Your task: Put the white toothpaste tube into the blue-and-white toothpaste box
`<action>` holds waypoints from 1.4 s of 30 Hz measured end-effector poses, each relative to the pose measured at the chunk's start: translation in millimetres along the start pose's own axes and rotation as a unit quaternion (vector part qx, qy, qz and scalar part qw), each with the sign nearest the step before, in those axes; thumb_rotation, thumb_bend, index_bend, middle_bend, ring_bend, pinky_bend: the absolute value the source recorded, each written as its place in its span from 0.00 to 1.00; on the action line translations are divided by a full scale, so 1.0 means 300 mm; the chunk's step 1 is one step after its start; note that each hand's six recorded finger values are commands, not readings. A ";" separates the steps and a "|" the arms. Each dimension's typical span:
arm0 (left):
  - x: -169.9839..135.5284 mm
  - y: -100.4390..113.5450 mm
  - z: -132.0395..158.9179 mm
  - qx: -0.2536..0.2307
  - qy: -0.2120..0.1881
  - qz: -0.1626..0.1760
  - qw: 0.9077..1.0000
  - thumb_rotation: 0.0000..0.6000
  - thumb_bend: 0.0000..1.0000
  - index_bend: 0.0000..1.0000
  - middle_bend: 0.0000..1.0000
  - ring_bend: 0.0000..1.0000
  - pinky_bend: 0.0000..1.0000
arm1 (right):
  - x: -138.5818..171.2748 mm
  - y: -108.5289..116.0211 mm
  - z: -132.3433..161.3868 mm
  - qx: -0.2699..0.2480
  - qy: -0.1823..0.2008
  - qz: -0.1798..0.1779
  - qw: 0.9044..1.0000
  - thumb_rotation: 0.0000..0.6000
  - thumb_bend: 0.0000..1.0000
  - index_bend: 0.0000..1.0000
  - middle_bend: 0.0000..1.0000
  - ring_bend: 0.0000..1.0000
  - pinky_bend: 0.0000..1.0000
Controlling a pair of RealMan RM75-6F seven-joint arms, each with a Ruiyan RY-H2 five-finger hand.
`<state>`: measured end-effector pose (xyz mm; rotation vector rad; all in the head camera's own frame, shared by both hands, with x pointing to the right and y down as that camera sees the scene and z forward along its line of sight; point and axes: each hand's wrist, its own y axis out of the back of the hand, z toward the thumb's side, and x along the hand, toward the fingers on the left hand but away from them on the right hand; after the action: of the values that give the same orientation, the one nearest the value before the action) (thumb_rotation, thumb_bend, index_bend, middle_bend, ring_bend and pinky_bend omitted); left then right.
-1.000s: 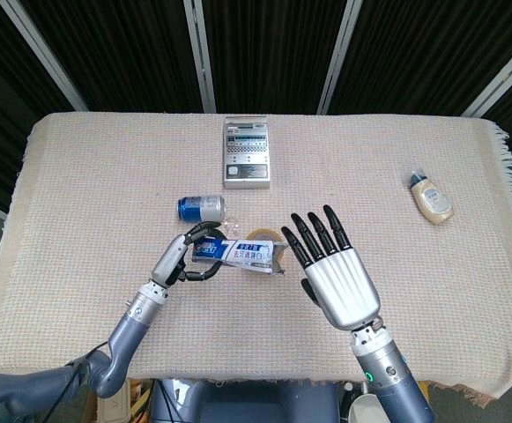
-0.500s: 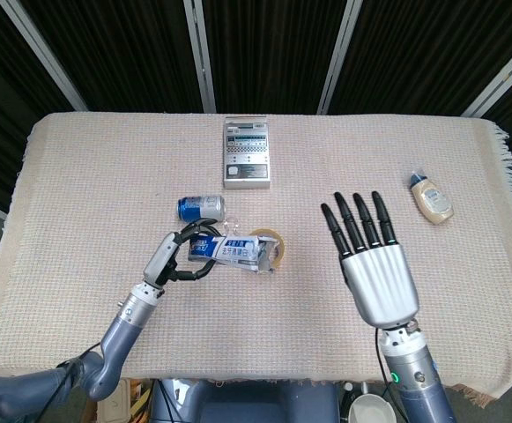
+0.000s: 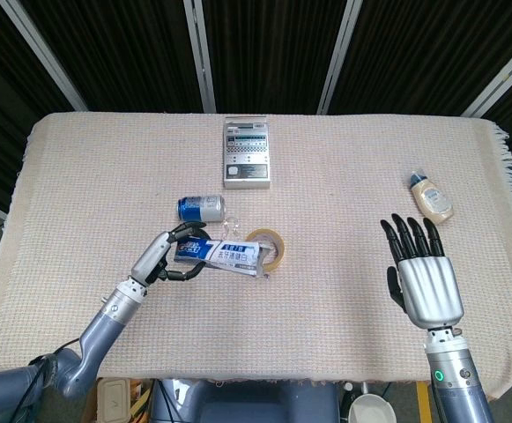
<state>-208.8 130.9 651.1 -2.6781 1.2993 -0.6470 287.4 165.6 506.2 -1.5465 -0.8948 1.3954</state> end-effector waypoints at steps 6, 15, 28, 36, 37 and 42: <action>-0.007 -0.050 -0.028 0.076 0.045 -0.035 0.995 1.00 0.42 0.43 0.38 0.18 0.25 | 0.001 -0.030 -0.044 0.003 -0.013 0.021 1.000 1.00 0.57 0.10 0.08 0.08 0.00; 0.001 -0.121 -0.049 0.085 0.074 -0.055 0.992 1.00 0.42 0.43 0.38 0.18 0.25 | 0.006 -0.041 -0.074 0.008 -0.022 0.027 0.999 1.00 0.56 0.10 0.08 0.08 0.00; 0.012 -0.190 -0.066 0.130 0.096 -0.072 0.984 1.00 0.42 0.43 0.38 0.18 0.25 | -0.004 -0.091 -0.096 -0.001 -0.024 0.044 0.999 1.00 0.56 0.12 0.08 0.09 0.00; 0.007 -0.194 -0.070 0.148 0.108 -0.083 0.980 1.00 0.38 0.35 0.31 0.12 0.24 | -0.008 -0.115 -0.101 -0.004 -0.024 0.051 0.998 1.00 0.56 0.12 0.08 0.09 0.00; 0.005 -0.197 -0.072 0.149 0.110 -0.086 0.979 1.00 0.38 0.34 0.29 0.11 0.23 | -0.008 -0.116 -0.100 -0.004 -0.024 0.051 0.998 1.00 0.56 0.12 0.08 0.09 0.00; 0.000 -0.201 -0.074 0.151 0.112 -0.100 0.977 1.00 0.37 0.29 0.23 0.06 0.19 | -0.007 -0.116 -0.099 -0.003 -0.025 0.053 0.998 1.00 0.56 0.12 0.08 0.09 0.00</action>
<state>-174.0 171.2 687.1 -2.5545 0.8865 -1.1014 317.7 173.4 539.5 -1.5896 -0.8579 1.5151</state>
